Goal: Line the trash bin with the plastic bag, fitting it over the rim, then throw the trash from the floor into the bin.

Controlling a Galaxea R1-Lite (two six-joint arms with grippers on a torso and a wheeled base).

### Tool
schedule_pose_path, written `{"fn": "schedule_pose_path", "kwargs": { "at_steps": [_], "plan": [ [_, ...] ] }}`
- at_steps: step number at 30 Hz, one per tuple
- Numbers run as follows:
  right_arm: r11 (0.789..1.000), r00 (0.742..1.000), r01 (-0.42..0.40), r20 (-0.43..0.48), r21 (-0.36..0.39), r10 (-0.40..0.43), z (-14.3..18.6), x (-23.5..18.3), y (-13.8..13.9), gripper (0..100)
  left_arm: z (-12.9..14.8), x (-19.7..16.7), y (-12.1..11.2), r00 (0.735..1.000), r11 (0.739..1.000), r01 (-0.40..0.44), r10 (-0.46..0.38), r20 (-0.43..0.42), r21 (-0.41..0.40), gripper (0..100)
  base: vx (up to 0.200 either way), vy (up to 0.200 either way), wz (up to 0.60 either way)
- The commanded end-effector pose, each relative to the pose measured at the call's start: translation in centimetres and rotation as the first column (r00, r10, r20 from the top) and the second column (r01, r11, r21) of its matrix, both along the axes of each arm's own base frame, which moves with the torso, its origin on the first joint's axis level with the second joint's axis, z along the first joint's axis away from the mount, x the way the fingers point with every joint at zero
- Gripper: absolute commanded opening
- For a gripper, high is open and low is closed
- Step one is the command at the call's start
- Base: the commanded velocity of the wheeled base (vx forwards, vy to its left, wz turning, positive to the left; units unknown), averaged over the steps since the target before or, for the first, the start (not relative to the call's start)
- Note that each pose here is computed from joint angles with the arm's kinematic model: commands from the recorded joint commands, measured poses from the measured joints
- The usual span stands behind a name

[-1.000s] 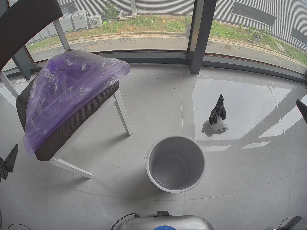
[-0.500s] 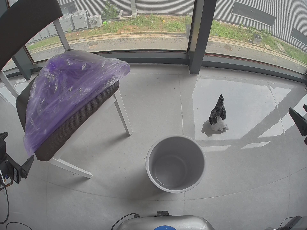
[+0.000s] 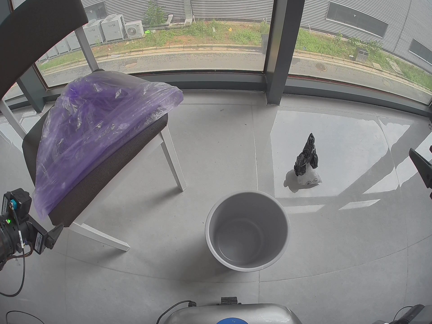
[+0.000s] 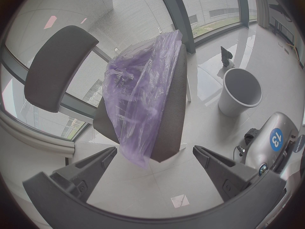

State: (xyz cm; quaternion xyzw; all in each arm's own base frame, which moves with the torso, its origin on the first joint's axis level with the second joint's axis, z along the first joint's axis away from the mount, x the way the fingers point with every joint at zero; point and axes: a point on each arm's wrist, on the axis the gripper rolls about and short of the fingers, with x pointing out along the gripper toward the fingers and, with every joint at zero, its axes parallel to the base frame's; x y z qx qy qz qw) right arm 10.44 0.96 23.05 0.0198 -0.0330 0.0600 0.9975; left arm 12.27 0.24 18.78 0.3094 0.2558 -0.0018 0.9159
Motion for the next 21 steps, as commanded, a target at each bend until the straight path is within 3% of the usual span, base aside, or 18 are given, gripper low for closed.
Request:
{"fn": "schedule_pose_path", "kwargs": {
  "at_steps": [1, 10, 21],
  "plan": [
    [1.0, 0.999, -0.004, 0.038, 0.002, 0.004, 0.6, -0.7, 0.0, 100, -0.5, 1.5, 0.0, 1.0, 1.0, 0.0, 0.0, -0.021, 0.002, 100, 0.0, 0.0, 0.0],
    [1.0, 0.995, -0.012, 0.103, 0.006, 0.011, 2.0, -1.4, -0.1, 100, 0.1, 4.1, 0.4, 0.998, 1.0, -0.028, 0.028, 0.049, -0.002, 100, 0.0, 0.0, 0.0],
    [1.0, 0.993, -0.019, 0.114, 0.007, 0.019, 2.5, -1.1, 0.0, 100, -0.5, 7.8, 0.0, 0.993, 0.996, -0.073, 0.069, 0.094, 0.04, 100, 0.0, 0.0, 0.0]
  ]
}}
